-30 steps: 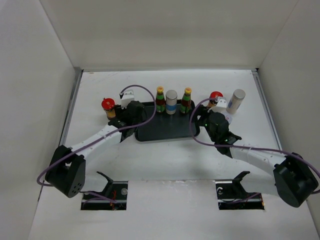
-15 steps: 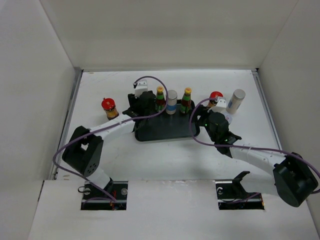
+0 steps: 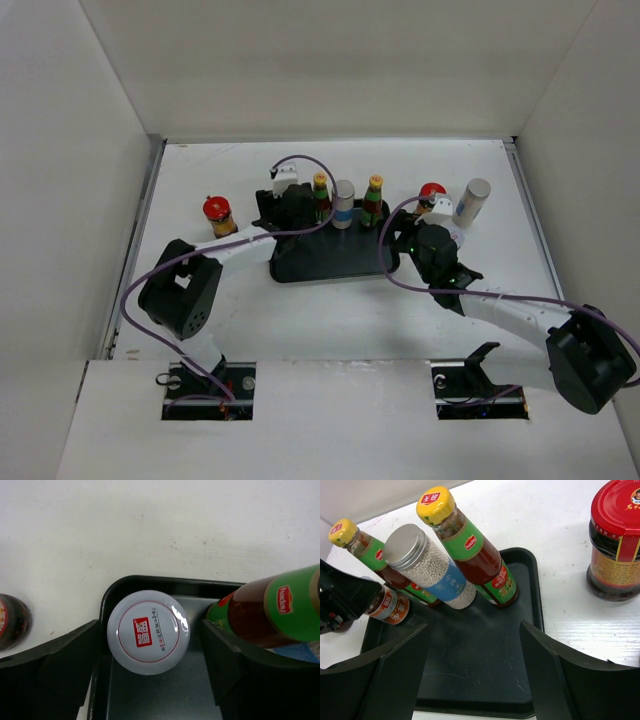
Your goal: Organize the condiment bottles
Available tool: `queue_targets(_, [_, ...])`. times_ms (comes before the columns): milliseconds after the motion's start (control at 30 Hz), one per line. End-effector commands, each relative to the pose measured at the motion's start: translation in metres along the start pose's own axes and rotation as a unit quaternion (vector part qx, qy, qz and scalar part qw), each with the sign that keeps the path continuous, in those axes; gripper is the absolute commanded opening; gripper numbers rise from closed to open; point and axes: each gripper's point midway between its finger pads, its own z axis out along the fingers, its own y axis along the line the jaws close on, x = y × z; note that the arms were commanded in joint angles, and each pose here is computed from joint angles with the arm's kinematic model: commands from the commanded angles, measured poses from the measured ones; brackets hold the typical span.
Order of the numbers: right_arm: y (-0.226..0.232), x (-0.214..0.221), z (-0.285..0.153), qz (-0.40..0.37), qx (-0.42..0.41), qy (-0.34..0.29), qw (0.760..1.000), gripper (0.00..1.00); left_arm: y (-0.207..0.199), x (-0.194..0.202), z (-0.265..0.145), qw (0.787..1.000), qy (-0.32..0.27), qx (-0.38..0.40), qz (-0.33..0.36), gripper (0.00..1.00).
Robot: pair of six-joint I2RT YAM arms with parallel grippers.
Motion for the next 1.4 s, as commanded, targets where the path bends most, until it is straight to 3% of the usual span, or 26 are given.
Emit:
queue_targets(0, [0.023,-0.026,0.001,0.015,-0.031,-0.034,0.999,0.79,-0.011,-0.051,-0.007,0.996,-0.063,0.024,-0.057,0.8])
queue_targets(100, [0.023,-0.028,0.0,0.015,-0.033,-0.037,0.999,0.79,-0.002,-0.058,-0.02,0.995,-0.072,0.023,-0.058,0.84])
queue_targets(233, [0.024,-0.029,-0.002,0.016,-0.034,-0.037,0.999,0.78,0.022,-0.071,-0.049,0.993,-0.091,0.016,-0.067,0.82])
queue_targets(400, [0.023,-0.028,-0.001,0.016,-0.033,-0.035,0.999,0.79,0.085,-0.07,-0.073,0.993,-0.078,-0.057,-0.072,0.82])
queue_targets(567, [0.024,-0.025,0.003,0.014,-0.032,-0.032,0.999,0.79,0.138,-0.057,-0.062,0.985,-0.057,-0.125,-0.103,0.84])
queue_targets(833, [0.028,-0.02,0.005,0.01,-0.039,-0.023,0.999,0.79,0.142,-0.058,-0.033,0.981,-0.045,-0.121,-0.143,0.9])
queue_targets(1033, [0.03,-0.019,0.006,0.01,-0.042,-0.02,0.999,0.82,0.164,-0.047,-0.013,0.976,-0.036,-0.153,-0.153,0.89])
queue_targets(1367, [0.03,-0.02,0.005,0.01,-0.044,-0.02,0.999,0.82,0.168,-0.045,0.01,0.974,-0.044,-0.157,-0.159,0.84])
